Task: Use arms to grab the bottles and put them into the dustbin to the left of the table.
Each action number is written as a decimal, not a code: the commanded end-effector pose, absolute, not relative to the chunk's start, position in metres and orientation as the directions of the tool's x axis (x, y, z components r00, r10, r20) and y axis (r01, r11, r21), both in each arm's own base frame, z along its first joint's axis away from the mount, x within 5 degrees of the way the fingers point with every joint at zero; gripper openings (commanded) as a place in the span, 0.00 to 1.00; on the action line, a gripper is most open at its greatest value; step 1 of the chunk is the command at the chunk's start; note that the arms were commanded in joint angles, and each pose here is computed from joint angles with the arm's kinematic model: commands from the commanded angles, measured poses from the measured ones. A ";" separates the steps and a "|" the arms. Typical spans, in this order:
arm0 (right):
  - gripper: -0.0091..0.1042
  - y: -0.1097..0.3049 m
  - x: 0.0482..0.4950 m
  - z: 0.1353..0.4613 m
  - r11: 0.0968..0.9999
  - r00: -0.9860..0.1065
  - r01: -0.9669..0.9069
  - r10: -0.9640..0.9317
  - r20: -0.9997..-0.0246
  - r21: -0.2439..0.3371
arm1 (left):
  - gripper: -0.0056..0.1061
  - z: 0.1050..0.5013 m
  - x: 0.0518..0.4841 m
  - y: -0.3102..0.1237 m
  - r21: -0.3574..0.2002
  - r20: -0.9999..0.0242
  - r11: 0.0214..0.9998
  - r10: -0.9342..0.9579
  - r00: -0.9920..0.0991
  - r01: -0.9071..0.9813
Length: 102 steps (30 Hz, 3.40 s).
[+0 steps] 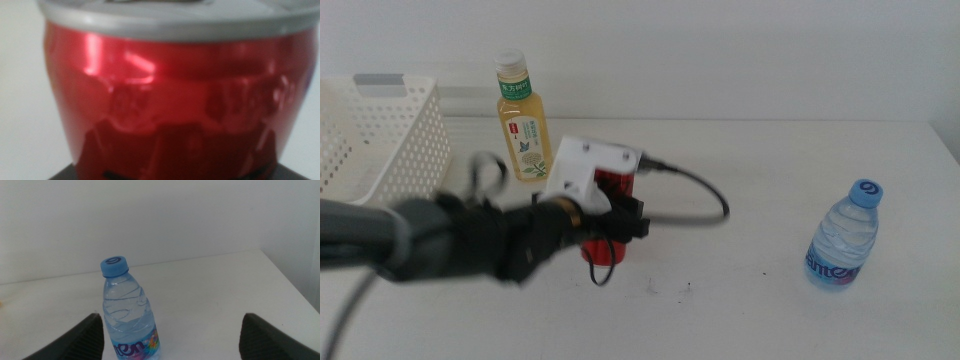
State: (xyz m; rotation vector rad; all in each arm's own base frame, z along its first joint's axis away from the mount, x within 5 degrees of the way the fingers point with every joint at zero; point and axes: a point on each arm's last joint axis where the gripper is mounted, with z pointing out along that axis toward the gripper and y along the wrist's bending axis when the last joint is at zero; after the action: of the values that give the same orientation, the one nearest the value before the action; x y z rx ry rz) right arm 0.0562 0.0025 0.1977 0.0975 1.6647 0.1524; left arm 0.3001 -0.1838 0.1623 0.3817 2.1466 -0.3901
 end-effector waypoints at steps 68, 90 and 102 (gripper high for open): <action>0.88 0.002 0.056 0.197 0.989 -0.094 -0.017 0.142 -0.985 0.144 | 0.89 0.329 0.344 -0.016 0.070 -0.806 0.995 0.012 -0.592 -0.075; 0.88 0.002 0.056 0.197 0.989 -0.094 -0.017 0.142 -0.985 0.144 | 0.89 0.190 0.299 -0.077 -0.219 -0.773 0.943 -0.012 -0.634 0.249; 0.88 0.002 0.056 0.197 0.989 -0.094 -0.017 0.142 -0.985 0.144 | 0.89 0.199 0.299 -0.080 -0.274 -0.794 0.928 -0.069 -0.604 0.254</action>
State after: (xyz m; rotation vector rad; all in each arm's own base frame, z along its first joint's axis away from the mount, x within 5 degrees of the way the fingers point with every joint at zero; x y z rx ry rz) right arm 0.0562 0.0025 0.1977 0.0975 1.6647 0.1524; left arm 0.2993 -0.0785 0.1954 0.1571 2.1985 -0.4199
